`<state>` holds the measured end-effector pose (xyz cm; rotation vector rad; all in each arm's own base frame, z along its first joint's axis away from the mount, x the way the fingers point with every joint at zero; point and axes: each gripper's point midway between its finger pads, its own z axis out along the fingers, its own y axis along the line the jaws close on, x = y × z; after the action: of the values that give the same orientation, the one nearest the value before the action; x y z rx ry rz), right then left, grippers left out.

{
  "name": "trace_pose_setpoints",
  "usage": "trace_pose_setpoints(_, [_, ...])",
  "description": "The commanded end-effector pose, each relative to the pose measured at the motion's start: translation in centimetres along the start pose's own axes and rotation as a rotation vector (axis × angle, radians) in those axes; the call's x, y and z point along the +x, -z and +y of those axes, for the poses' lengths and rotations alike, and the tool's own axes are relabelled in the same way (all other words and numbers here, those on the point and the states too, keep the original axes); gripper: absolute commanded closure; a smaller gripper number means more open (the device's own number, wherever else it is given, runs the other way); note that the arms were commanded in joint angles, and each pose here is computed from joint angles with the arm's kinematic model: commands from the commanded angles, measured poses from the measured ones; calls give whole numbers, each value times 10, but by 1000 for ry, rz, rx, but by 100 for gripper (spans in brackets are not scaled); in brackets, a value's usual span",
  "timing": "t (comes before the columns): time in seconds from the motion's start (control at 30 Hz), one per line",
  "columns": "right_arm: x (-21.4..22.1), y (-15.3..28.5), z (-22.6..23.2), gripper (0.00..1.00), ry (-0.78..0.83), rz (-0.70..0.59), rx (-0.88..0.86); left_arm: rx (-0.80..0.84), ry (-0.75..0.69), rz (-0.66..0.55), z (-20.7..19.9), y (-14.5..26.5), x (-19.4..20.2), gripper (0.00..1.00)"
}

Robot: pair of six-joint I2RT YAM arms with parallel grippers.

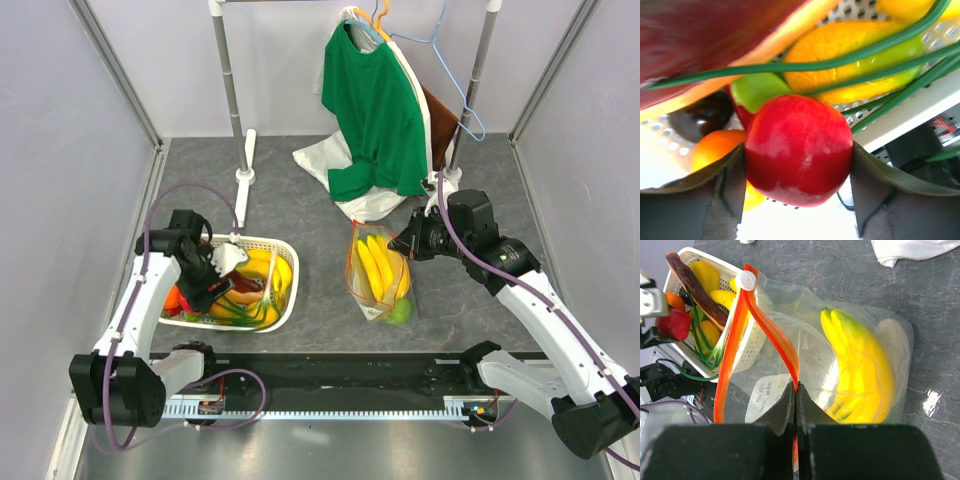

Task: Place the food in the zip-top bag and seal the zipper
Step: Pick up the fake fruit from the bin, then place the fake fruit in the zipper food storage bag.

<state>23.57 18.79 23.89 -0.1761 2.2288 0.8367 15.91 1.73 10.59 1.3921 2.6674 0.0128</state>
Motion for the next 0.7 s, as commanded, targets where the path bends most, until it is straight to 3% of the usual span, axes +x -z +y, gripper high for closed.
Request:
trace_pose_setpoints(0.0, [-5,-1,2,100,14,-11,-13,-22,8,-112,13,38,-29,46])
trace_pose_setpoints(0.17, [-5,-3,2,100,12,-5,-12,60,44,-245,4,86,-73,46])
trace_pose_setpoints(0.27, [-3,-6,1,100,8,1,-14,97,10,-423,-7,137,-137,48])
trace_pose_setpoints(0.33, [-4,-7,2,100,5,-2,-17,109,-96,-550,-28,174,-184,48])
trace_pose_setpoints(0.47, [-9,-7,4,100,2,-9,-23,315,-184,-802,-88,223,-273,48])
trace_pose_setpoints(0.67, [-13,-3,6,100,14,-23,-19,537,-269,-795,-152,213,-328,44])
